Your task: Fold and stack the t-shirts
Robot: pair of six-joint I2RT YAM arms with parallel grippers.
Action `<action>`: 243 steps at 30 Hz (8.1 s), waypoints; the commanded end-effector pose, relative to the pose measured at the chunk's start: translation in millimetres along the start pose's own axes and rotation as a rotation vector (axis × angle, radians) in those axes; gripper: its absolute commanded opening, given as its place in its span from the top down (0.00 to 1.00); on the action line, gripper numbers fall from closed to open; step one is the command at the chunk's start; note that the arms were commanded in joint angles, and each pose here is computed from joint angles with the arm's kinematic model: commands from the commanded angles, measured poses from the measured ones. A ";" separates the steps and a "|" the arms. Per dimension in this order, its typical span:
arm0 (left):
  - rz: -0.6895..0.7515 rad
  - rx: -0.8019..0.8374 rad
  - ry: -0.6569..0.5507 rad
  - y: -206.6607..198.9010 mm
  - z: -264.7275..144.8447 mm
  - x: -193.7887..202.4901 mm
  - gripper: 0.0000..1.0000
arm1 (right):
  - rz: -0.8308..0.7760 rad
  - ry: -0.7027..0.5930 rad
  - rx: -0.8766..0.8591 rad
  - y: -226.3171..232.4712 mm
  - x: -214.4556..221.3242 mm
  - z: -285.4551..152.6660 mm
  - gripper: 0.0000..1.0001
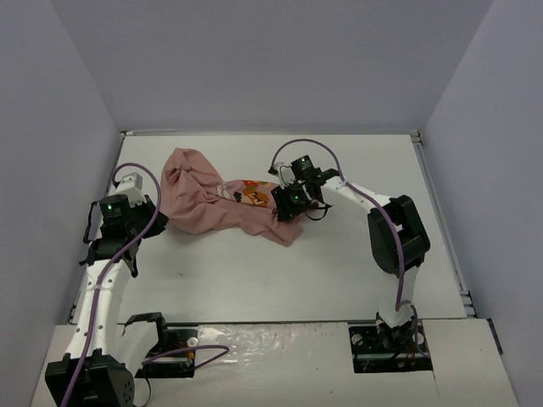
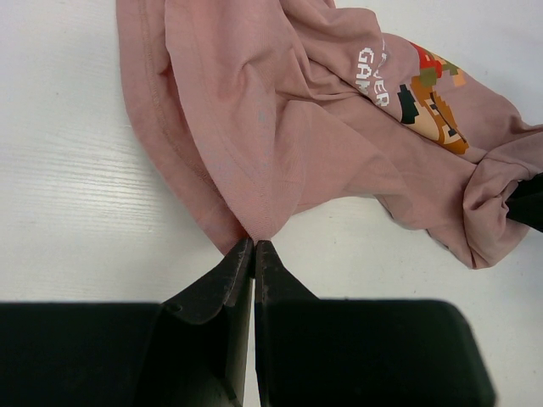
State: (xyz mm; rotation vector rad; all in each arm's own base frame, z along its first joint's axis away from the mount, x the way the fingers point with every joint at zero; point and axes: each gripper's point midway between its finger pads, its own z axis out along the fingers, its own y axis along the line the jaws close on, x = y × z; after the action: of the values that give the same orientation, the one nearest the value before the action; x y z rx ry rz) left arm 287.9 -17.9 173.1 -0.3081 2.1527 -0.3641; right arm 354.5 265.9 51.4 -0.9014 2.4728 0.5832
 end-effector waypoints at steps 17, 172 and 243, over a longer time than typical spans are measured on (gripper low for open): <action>0.014 0.028 -0.063 -8.8 -2.5 -18.3 1.00 | -0.051 -0.094 -0.097 16.5 -44.0 2.8 0.83; 0.167 0.171 -1.158 -163.8 -404.3 -305.4 1.00 | 0.260 -1.391 0.819 29.1 -126.0 -647.0 1.00; -0.168 -0.237 -0.111 -8.5 -35.7 -28.1 0.41 | 0.538 -0.373 0.567 -61.4 33.6 -188.1 0.35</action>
State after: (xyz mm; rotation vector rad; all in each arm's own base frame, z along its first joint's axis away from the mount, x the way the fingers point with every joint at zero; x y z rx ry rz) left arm 236.0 -29.2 182.2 -0.6519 2.1788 -0.2953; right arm 270.2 105.1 148.4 0.3200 2.3623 0.3015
